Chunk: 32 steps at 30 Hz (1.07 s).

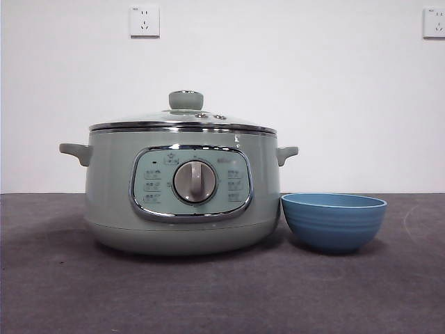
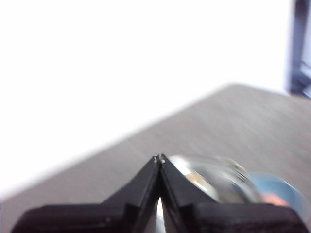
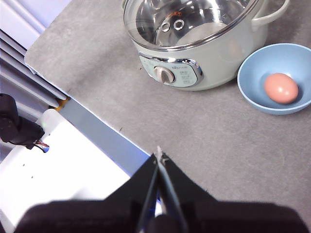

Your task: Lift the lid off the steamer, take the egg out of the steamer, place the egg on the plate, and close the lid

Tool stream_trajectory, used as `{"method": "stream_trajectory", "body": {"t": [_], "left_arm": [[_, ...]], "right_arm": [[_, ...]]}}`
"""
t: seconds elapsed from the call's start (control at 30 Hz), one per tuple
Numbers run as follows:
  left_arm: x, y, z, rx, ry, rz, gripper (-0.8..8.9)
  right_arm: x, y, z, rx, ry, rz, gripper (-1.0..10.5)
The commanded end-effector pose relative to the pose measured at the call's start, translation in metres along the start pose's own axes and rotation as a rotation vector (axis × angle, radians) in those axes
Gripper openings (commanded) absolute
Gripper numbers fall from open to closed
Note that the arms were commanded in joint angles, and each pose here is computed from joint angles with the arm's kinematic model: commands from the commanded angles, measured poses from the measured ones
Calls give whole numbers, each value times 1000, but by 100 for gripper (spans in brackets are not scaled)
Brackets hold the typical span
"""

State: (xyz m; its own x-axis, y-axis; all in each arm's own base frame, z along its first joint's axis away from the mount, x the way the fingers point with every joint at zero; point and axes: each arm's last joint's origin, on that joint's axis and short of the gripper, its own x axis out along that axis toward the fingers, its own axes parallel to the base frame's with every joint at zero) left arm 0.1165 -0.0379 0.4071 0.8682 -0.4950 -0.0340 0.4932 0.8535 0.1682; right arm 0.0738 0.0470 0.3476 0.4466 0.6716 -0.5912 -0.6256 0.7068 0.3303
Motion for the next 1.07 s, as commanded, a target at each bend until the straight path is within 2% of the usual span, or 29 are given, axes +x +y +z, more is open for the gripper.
{"method": "stream_trajectory", "body": {"t": [0.03,0.13,0.27,0.37,0.53,0.8,1.07], "left_arm": [[-11,4,-18,60,-88,110,-3],[-20,4,-45,89,-149,214,-3],[-24,0,-94,86,-129,315,-3],[-23,-4,-134,69,-83,332,-3],[-22,-11,-180,46,-28,338,-3],[-23,-15,-225,-21,33,460,-3],[-24,-21,-253,-77,135,456,-3]], "right_arm": [[1,0,-1,4,1,-1,2],[1,0,-1,4,1,-1,2],[1,0,-1,4,1,-1,2],[1,0,-1,4,1,-1,2],[1,0,-1,4,1,-1,2],[1,0,-1,4,1,-1,2],[1,0,-1,4,1,-1,2]]}}
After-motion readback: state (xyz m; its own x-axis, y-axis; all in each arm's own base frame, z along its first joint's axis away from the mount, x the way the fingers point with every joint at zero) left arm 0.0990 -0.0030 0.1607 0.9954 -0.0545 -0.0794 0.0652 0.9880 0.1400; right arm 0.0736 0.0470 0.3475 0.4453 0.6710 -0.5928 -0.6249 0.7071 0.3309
